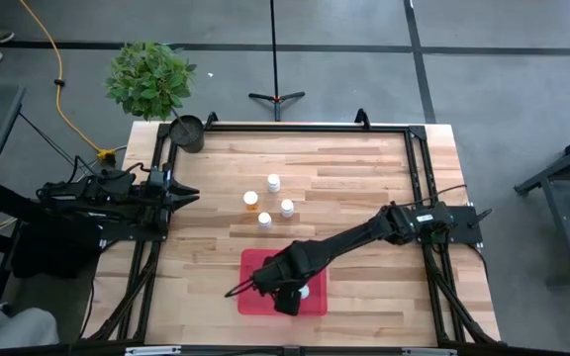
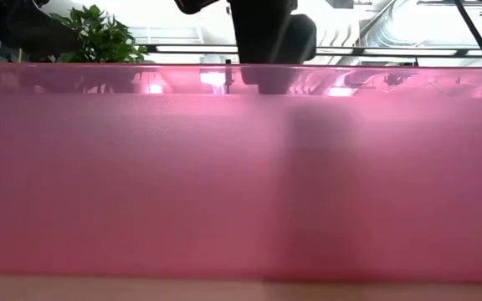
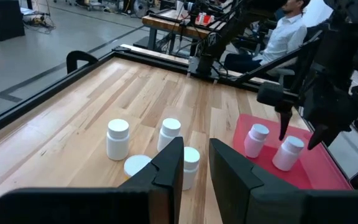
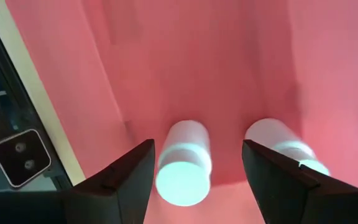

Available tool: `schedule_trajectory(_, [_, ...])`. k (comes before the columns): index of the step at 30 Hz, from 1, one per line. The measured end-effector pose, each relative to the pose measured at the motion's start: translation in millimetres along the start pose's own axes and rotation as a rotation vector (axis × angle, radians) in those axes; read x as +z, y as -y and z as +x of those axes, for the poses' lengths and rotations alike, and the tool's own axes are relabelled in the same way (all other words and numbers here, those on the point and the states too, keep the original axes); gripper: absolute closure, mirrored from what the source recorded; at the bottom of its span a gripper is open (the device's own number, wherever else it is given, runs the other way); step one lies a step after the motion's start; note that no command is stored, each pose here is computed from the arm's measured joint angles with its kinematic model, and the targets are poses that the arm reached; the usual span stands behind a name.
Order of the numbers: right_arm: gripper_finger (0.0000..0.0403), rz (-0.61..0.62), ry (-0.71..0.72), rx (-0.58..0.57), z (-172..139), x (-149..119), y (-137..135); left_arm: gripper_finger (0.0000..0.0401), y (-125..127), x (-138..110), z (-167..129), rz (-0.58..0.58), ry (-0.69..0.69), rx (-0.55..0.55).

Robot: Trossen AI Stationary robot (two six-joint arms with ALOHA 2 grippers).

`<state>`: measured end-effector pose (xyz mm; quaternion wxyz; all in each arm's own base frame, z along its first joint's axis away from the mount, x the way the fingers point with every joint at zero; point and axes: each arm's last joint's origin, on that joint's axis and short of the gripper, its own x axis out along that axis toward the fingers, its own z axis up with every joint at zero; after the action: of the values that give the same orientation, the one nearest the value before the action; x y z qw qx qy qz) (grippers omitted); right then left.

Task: Pick and place pill bottles into a basket
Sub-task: Put the white pill bottle into the bin

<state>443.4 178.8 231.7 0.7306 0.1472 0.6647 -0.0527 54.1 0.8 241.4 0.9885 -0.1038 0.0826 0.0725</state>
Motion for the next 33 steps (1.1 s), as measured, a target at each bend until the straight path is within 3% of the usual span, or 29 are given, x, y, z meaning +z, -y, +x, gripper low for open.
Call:
schedule_trajectory(7, [0.0171,-0.073,0.096,0.046,-12,11,4,0.0290,0,0,0,0.000,0.000,-0.002])
schedule_trajectory(12, [0.0171,-0.157,0.250,0.083,-31,19,1,0.0290,0,0,0,0.000,0.000,-0.002])
schedule_trajectory(18, [0.0171,-0.217,0.420,0.050,-61,23,5,0.0290,0,0,0,0.000,-0.001,-0.002])
schedule_trajectory(33, [0.0171,-0.265,0.742,0.051,-156,32,54,0.0290,0,0,0,0.000,0.000,-0.001])
